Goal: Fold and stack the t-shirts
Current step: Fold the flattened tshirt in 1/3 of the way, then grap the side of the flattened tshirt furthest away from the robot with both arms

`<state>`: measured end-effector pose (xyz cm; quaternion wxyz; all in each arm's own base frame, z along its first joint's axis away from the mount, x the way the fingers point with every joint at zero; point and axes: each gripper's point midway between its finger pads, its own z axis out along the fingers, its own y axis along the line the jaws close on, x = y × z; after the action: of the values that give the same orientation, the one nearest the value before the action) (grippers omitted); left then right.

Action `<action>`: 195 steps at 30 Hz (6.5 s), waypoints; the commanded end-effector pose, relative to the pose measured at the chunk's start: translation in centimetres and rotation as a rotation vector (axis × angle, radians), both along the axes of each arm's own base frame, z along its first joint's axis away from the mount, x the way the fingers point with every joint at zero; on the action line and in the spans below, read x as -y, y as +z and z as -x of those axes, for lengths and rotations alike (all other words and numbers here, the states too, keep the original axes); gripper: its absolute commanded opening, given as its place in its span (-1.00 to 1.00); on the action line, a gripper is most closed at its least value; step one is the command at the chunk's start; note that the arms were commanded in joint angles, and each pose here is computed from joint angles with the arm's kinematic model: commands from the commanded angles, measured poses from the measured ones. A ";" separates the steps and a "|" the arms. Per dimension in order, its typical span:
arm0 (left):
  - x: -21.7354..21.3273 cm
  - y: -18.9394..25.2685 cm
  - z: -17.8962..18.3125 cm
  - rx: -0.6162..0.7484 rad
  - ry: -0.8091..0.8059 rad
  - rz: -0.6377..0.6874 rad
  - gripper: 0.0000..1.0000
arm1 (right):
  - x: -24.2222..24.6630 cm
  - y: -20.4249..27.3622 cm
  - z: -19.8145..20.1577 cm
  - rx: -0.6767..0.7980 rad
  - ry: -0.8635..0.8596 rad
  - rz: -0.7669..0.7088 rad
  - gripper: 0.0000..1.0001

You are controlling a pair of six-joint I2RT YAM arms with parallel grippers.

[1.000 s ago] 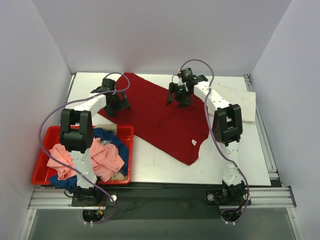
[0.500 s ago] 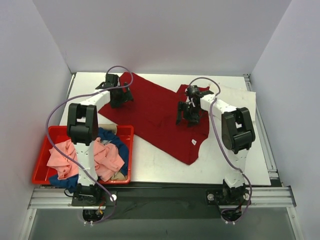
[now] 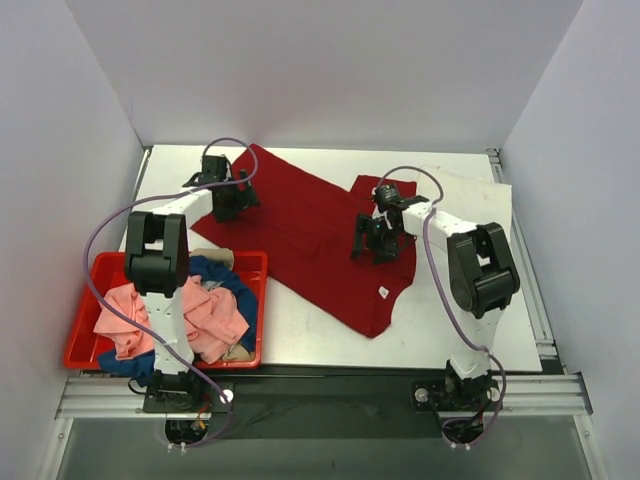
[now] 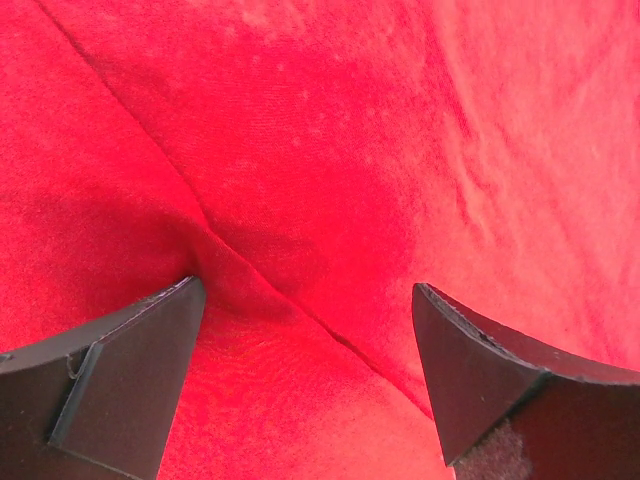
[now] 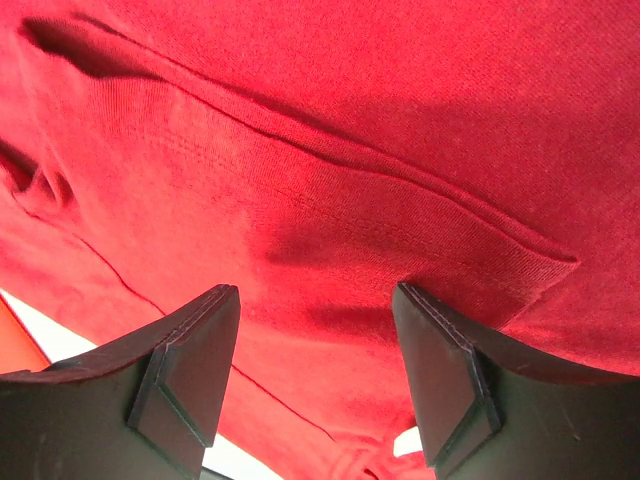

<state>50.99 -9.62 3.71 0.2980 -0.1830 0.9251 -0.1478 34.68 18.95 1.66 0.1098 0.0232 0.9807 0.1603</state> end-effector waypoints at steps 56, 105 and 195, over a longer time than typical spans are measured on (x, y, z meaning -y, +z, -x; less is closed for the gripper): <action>-1.8 -3.3 2.2 -0.148 -0.002 -0.050 0.95 | 0.9 -2.9 6.6 -0.270 0.067 0.166 0.28; 0.7 9.5 1.5 0.076 -0.064 -0.026 0.94 | 12.2 1.4 -12.5 0.125 -0.139 0.542 -0.04; -4.3 -1.7 -13.8 0.115 0.177 -0.254 -0.46 | 8.3 2.8 -8.5 -0.027 -0.165 0.209 -0.88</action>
<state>64.68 -4.80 3.20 0.3973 -0.2184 0.8913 0.0028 43.89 10.14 1.19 0.1014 0.0932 0.9898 0.0367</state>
